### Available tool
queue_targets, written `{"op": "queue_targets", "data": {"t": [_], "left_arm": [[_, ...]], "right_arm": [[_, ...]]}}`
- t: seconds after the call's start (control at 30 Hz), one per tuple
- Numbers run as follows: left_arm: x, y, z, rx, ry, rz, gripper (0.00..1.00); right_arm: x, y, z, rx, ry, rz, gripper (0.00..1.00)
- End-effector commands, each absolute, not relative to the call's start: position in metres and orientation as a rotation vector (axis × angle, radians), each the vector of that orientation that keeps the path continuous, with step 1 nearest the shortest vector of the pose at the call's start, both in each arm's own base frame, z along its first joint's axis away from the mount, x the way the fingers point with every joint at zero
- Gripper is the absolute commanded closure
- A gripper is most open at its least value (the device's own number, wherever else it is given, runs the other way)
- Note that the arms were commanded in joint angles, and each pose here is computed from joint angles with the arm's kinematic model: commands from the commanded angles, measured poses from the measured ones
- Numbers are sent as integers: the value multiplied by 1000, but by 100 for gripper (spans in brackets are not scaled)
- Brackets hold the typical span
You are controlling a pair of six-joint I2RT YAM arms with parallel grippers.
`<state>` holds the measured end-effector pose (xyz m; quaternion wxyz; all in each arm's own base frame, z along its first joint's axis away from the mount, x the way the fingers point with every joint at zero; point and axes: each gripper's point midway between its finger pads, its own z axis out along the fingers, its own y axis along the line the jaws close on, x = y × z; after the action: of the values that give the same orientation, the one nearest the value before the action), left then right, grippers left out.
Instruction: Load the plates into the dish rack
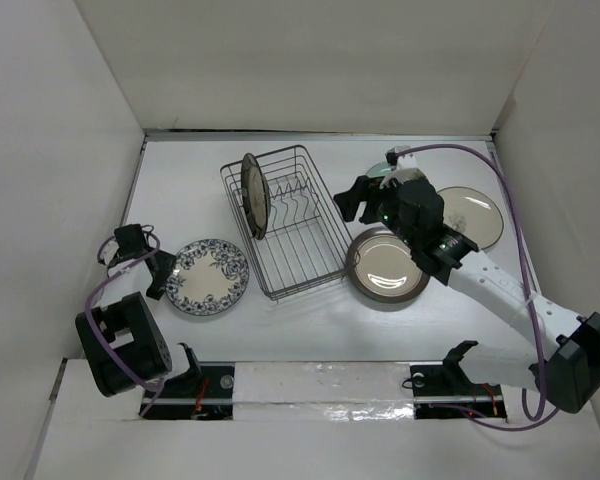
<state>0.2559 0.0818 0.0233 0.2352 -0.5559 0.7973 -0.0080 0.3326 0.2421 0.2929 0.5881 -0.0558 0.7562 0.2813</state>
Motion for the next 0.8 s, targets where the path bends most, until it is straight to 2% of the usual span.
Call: {"op": "queue_targets", "data": {"t": [0.0, 0.13, 0.23, 0.37, 0.5, 0.6, 0.77], "left_arm": [[259, 107, 15, -1637, 2032, 9, 41], [276, 104, 18, -1654, 1992, -98, 41], [292, 121, 34, -1652, 1906, -81, 39], [318, 114, 36, -1652, 1901, -242, 37], [340, 120, 41, -1630, 1843, -296, 37], [338, 124, 48, -1604, 1868, -254, 35], [305, 127, 67, -1553, 1836, -96, 34]], "right_arm": [[337, 250, 311, -129, 1699, 696, 24], [338, 256, 306, -140, 1711, 697, 25], [340, 258, 304, -142, 1716, 696, 25], [338, 262, 302, -154, 1720, 703, 25], [338, 260, 302, -154, 1720, 691, 25], [338, 260, 302, -157, 1721, 688, 25], [338, 262, 301, -161, 1722, 698, 25]]}}
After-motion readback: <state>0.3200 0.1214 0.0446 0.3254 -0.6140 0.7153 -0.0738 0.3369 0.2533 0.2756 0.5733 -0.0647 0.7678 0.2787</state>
